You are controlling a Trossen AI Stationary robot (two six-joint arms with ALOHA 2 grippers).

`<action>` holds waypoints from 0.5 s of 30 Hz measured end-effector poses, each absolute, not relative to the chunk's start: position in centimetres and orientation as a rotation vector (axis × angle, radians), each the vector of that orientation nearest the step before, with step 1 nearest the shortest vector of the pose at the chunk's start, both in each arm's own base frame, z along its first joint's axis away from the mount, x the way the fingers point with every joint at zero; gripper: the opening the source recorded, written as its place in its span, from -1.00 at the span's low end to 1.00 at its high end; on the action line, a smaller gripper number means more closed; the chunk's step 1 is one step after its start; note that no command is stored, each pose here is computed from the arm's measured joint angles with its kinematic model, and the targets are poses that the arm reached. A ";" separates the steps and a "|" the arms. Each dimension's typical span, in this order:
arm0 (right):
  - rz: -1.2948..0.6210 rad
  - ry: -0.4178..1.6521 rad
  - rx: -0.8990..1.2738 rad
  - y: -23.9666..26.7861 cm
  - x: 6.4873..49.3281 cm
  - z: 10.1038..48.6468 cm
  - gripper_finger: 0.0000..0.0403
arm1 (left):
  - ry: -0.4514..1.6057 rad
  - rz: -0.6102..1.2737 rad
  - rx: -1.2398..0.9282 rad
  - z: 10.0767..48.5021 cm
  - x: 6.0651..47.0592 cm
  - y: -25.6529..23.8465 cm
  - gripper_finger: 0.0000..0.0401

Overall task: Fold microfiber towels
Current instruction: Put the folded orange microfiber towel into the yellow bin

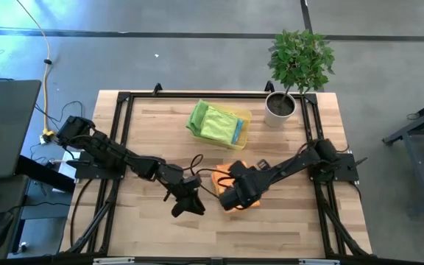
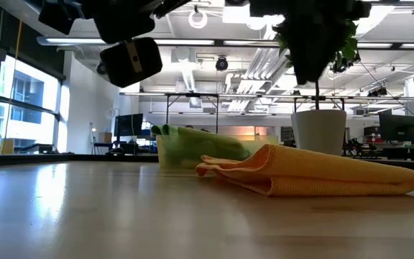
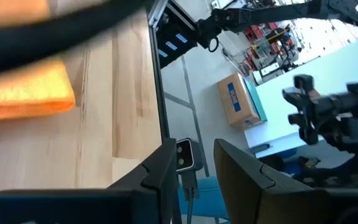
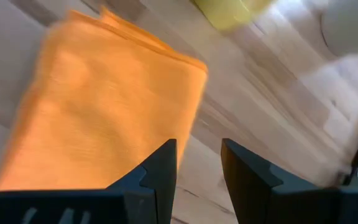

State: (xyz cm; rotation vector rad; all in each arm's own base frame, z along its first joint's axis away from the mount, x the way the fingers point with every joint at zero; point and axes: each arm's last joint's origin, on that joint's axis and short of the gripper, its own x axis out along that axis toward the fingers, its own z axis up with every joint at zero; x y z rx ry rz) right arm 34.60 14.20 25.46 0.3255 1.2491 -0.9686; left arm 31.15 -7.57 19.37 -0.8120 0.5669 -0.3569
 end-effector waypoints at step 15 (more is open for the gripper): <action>-0.481 0.827 0.600 13.1 31.4 19.7 -0.41 | 0.439 -0.366 -0.714 20.1 31.8 -5.9 -0.51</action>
